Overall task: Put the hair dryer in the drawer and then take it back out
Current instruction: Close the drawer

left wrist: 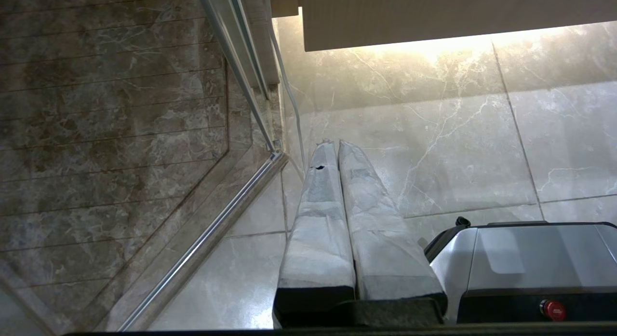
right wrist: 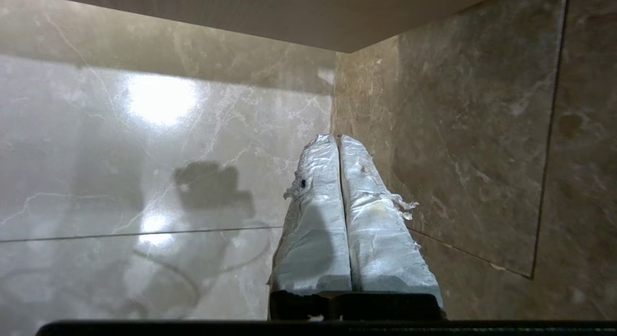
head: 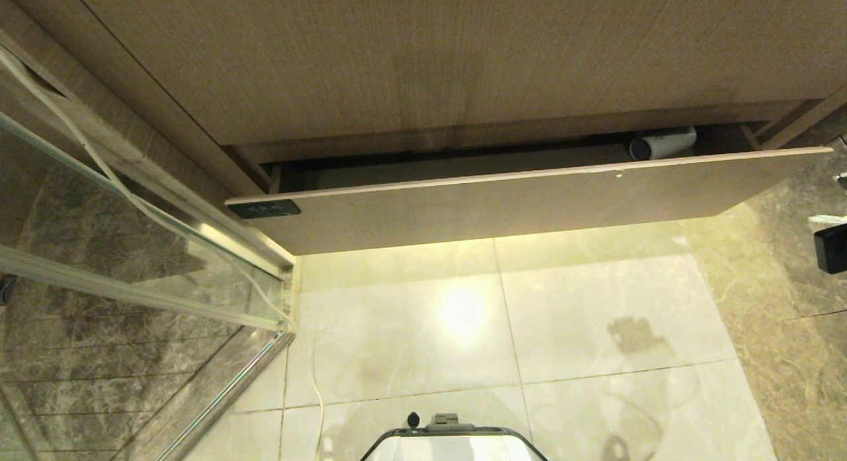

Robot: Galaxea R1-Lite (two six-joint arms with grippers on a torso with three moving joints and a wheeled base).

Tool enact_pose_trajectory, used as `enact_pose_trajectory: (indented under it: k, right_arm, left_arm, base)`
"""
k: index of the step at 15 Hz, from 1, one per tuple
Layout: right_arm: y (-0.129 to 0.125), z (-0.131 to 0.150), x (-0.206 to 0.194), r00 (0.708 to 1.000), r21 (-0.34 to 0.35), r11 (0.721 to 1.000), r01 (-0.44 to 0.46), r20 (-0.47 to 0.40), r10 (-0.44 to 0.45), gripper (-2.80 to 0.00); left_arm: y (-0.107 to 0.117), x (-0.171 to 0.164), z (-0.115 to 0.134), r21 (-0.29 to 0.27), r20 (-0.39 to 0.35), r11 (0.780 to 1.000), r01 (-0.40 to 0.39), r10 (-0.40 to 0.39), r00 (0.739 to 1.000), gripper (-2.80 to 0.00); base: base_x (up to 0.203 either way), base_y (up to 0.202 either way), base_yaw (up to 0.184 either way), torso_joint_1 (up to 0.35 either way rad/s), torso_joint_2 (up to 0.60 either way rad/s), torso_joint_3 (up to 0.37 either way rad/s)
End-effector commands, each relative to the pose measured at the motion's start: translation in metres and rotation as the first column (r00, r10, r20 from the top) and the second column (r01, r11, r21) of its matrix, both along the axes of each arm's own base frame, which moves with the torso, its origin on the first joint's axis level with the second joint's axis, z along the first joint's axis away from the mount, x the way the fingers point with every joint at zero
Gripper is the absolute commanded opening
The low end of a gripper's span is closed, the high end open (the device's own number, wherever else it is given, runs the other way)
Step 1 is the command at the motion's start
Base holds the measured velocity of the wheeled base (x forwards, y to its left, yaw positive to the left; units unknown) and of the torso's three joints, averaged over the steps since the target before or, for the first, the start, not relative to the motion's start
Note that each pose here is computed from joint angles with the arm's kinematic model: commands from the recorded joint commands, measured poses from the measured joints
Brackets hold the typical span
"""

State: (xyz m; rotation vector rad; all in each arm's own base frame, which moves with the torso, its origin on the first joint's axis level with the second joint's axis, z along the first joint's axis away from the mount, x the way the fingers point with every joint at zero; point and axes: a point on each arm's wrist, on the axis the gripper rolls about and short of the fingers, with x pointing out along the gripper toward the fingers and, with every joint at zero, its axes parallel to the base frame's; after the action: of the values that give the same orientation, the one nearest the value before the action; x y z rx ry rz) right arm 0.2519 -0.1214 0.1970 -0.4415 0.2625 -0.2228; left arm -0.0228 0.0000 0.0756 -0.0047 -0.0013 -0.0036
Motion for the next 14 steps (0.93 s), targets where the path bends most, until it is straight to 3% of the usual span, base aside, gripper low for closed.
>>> enact_pose_trajectory:
  k: [1,8,14]
  right_arm:
    - [-0.013,-0.02,0.034,0.999,0.023,1.0,-0.012,-0.05,0.013,-2.8]
    - [-0.024,-0.031,0.12,0.994,-0.034,0.996,-0.082,0.067,0.085,-2.8]
    - [-0.022,-0.016,0.132,0.96,-0.116,0.985,-0.124,0.236,0.149,-2.8]
  left_arm:
    - [0.0,0.0,0.0,0.0,0.0,1.0,-0.001,0.001,1.0,-2.8]
    - [0.0,0.0,0.0,-0.001,0.0,1.0,-0.001,0.001,1.0,-2.8]
    - [0.0,0.0,0.0,0.0,0.0,1.0,-0.001,0.001,1.0,-2.8]
  base:
    - [0.0,0.0,0.0,0.0,0.0,0.0]
    - [0.0,0.0,0.0,0.0,0.0,0.0]
    - [0.0,0.0,0.0,0.0,0.0,0.0]
